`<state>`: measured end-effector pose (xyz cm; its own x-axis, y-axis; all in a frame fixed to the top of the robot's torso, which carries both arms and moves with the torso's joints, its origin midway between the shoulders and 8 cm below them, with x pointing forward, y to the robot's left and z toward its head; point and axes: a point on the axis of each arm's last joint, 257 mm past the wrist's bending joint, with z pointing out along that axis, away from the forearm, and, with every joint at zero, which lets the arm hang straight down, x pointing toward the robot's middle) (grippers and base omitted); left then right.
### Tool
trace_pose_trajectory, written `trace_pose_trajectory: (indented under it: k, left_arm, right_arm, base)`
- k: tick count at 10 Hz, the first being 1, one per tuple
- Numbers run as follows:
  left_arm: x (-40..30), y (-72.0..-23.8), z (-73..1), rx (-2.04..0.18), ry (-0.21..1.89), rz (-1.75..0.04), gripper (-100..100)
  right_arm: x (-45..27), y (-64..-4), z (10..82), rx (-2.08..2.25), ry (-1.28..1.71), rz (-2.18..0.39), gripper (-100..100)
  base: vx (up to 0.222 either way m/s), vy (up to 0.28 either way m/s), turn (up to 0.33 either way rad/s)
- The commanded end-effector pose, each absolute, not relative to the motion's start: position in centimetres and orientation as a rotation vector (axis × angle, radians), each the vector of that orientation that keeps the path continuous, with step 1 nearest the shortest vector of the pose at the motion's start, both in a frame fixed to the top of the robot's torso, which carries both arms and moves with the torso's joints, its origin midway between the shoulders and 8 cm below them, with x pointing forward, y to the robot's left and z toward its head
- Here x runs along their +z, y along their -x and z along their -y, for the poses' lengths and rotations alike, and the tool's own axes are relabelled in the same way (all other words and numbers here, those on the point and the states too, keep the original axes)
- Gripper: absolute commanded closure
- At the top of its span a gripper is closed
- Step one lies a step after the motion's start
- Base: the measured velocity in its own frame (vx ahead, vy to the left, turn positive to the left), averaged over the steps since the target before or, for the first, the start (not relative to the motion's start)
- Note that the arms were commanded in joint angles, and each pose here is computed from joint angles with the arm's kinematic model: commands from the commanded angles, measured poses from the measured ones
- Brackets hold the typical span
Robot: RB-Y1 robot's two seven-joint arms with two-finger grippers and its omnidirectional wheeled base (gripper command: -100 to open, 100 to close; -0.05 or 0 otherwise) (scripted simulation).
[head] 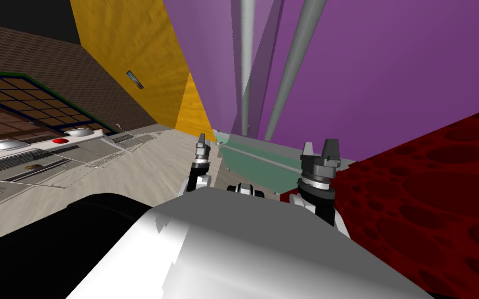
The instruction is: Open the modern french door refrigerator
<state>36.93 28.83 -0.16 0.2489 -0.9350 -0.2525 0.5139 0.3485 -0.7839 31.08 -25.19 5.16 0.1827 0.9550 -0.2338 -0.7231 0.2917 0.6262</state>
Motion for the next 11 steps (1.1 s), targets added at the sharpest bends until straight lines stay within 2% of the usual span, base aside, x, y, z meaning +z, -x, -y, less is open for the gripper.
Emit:
trace_pose_trajectory:
  k: [1,11]
  left_arm:
    - [-0.2,-36.9,-28.8,-1.082,0.634,-0.802,0]
    - [-0.2,-36.9,-28.8,-1.082,0.634,-0.801,0]
  right_arm:
    - [3.9,-31.2,26.0,1.140,-0.379,-0.752,-100]
    - [-1.3,-29.3,34.3,0.568,-0.284,-1.042,-100]
  base:
    - [0.024,0.096,0.081]
    - [0.053,0.133,0.118]
